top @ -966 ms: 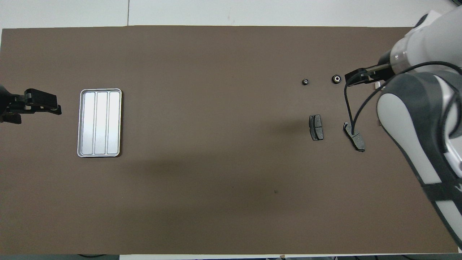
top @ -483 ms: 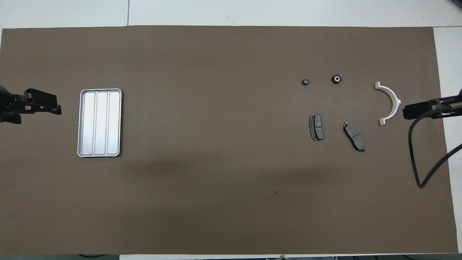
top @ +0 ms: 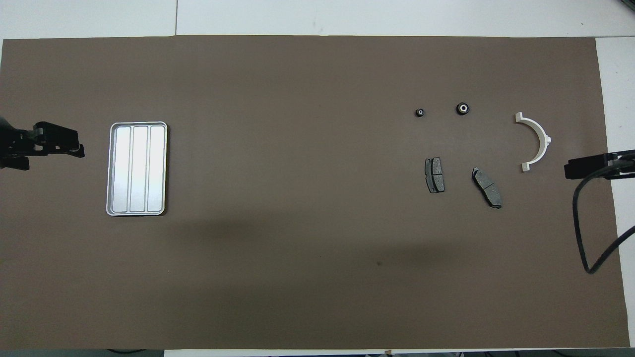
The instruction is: Place bearing gear from tray to pile
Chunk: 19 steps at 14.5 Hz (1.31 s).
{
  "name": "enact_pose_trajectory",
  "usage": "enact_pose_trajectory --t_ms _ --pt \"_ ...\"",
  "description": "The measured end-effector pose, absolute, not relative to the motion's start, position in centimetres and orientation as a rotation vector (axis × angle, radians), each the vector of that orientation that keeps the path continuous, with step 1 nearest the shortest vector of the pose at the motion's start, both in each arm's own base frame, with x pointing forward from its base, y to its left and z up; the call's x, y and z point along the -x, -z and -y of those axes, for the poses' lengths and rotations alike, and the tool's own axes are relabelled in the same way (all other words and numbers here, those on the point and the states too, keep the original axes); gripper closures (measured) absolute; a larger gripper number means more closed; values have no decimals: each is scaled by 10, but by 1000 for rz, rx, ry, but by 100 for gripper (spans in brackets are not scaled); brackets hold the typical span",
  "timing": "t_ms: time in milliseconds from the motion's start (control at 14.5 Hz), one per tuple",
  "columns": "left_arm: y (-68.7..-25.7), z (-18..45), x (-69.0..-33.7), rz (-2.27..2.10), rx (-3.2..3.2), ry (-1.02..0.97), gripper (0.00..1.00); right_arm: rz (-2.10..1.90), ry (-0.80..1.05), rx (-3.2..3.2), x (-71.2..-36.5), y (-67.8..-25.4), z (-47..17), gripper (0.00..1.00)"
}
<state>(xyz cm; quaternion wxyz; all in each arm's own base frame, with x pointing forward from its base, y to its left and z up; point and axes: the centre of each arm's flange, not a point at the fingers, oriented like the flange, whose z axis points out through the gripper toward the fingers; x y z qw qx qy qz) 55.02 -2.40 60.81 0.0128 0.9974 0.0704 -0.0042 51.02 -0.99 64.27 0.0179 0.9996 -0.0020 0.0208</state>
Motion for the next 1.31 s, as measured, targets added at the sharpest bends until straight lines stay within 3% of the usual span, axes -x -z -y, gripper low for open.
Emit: enact_pose_trajectory --t_ms 1310 --pt "-608 24 -550 -219 -3108 13 0 60 -50 -3121 -515 -639 1 0"
